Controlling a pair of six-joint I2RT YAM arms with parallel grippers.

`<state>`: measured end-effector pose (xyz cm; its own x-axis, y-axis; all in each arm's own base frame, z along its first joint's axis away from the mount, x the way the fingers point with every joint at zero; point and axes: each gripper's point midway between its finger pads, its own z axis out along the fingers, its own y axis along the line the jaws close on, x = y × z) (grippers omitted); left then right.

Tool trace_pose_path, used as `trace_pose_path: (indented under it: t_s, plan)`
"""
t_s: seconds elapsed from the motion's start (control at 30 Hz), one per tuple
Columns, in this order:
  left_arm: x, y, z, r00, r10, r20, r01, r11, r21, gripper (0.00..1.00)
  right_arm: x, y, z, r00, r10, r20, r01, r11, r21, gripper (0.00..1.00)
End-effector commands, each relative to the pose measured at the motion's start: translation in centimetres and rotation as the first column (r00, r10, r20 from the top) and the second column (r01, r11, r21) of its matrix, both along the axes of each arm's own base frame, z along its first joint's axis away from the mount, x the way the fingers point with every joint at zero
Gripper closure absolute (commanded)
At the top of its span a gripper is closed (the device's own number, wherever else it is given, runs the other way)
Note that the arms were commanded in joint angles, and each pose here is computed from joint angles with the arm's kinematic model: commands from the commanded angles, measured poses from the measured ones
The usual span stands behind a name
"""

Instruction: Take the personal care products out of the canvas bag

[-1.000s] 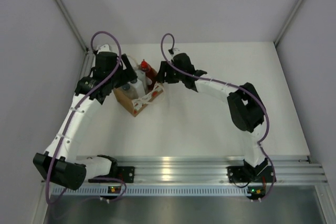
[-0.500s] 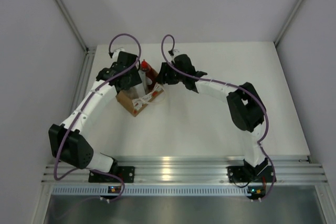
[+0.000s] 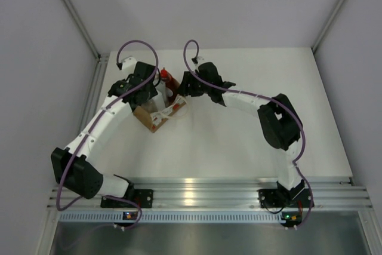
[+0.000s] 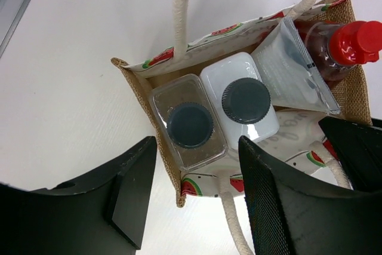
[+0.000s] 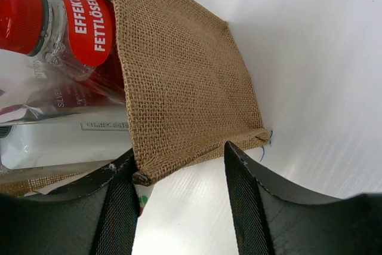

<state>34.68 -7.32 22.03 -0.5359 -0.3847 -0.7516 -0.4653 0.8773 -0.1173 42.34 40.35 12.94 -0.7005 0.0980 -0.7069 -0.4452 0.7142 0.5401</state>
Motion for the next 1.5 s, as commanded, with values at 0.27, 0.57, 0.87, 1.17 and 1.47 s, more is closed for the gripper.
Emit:
trace_pose_path:
  t_s: [0.27, 0.57, 0.87, 1.17, 1.47]
  plan:
    - [0.9, 0.6, -1.0, 0.998, 0.056, -0.017, -0.056, 0.998, 0.019, 0.42, 0.3, -1.1, 0.9, 0.999, -0.012, 0.035, 0.012, 1.0, 0.0, 0.46]
    - [1.0, 1.1, -3.1, 0.994, 0.097, -0.057, -0.095, 0.995, 0.043, 0.48, 0.1, -1.3, 1.2, 0.999, -0.008, 0.038, 0.008, 1.0, -0.003, 0.45]
    - [0.6, 1.0, -4.6, 0.99, 0.113, -0.087, -0.11, 0.993, 0.034, 0.44, 0.2, -1.4, 0.7, 1.0, -0.004, 0.03, 0.005, 1.0, -0.008, 0.44]
    - [0.3, 1.3, -5.6, 0.986, 0.128, -0.104, -0.124, 0.991, 0.042, 0.45, 0.2, -1.3, 0.4, 1.0, -0.003, 0.021, 0.003, 1.0, -0.006, 0.44]
    - [0.1, 1.4, -7.7, 0.977, 0.154, -0.148, -0.147, 0.987, 0.059, 0.45, 0.2, -1.2, 0.4, 1.0, -0.001, 0.017, 0.001, 1.0, -0.002, 0.44]
